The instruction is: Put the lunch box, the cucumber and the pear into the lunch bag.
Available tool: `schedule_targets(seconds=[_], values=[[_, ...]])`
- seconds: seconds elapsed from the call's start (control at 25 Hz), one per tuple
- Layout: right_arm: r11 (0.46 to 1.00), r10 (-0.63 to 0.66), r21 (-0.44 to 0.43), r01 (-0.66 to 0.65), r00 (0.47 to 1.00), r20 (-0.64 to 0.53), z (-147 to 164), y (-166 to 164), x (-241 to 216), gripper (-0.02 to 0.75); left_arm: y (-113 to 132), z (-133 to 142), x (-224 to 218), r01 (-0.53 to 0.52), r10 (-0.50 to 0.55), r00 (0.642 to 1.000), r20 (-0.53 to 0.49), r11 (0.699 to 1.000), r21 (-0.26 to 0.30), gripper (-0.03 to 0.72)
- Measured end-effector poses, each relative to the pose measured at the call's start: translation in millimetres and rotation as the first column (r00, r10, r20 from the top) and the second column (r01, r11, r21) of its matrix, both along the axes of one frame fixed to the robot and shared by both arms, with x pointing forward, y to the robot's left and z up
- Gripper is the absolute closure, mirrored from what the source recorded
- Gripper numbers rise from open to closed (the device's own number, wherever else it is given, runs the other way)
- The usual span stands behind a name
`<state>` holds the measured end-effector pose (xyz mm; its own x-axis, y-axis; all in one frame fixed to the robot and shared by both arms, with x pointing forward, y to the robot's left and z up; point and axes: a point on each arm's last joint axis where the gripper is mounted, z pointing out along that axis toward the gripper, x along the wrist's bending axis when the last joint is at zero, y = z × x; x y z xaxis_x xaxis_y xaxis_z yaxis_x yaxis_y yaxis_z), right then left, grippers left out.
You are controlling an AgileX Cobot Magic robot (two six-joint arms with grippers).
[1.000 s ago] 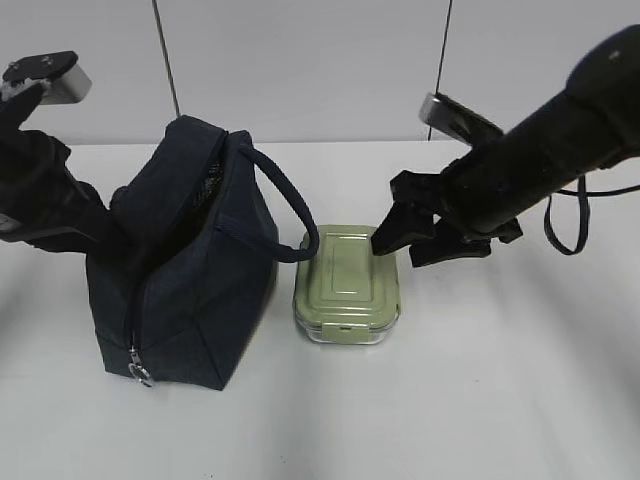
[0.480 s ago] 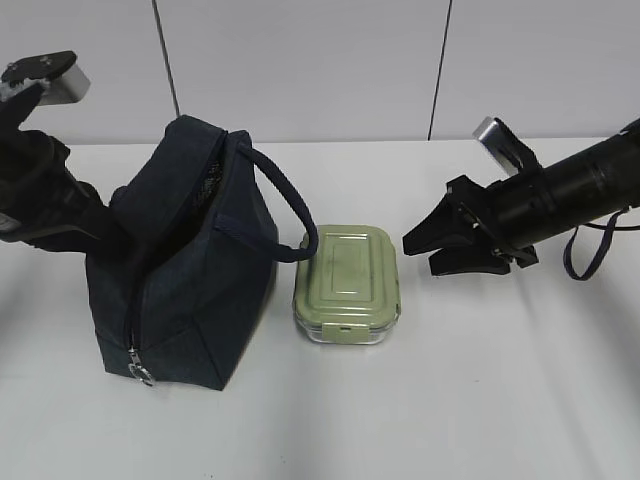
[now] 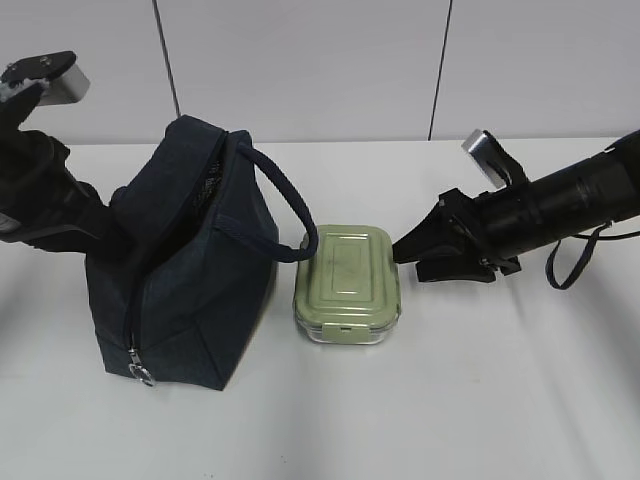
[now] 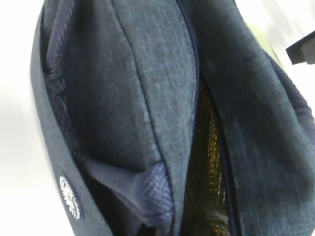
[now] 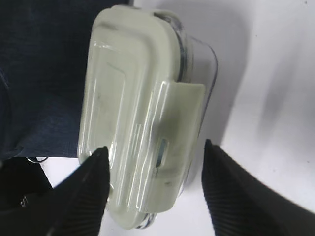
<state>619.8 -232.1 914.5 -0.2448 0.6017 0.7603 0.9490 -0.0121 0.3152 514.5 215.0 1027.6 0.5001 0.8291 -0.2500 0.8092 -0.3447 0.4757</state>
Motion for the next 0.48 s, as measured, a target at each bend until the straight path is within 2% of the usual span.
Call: schedule_targets(seconds=[0.48], values=[[0.999,0.029,0.018,-0.029,1.0,-0.004,-6.1,5.2,3.5,0.273,0.0,0.0,0.0,-0.003,0.003,1.0,-0.002,1.0,-0.001,0.687]])
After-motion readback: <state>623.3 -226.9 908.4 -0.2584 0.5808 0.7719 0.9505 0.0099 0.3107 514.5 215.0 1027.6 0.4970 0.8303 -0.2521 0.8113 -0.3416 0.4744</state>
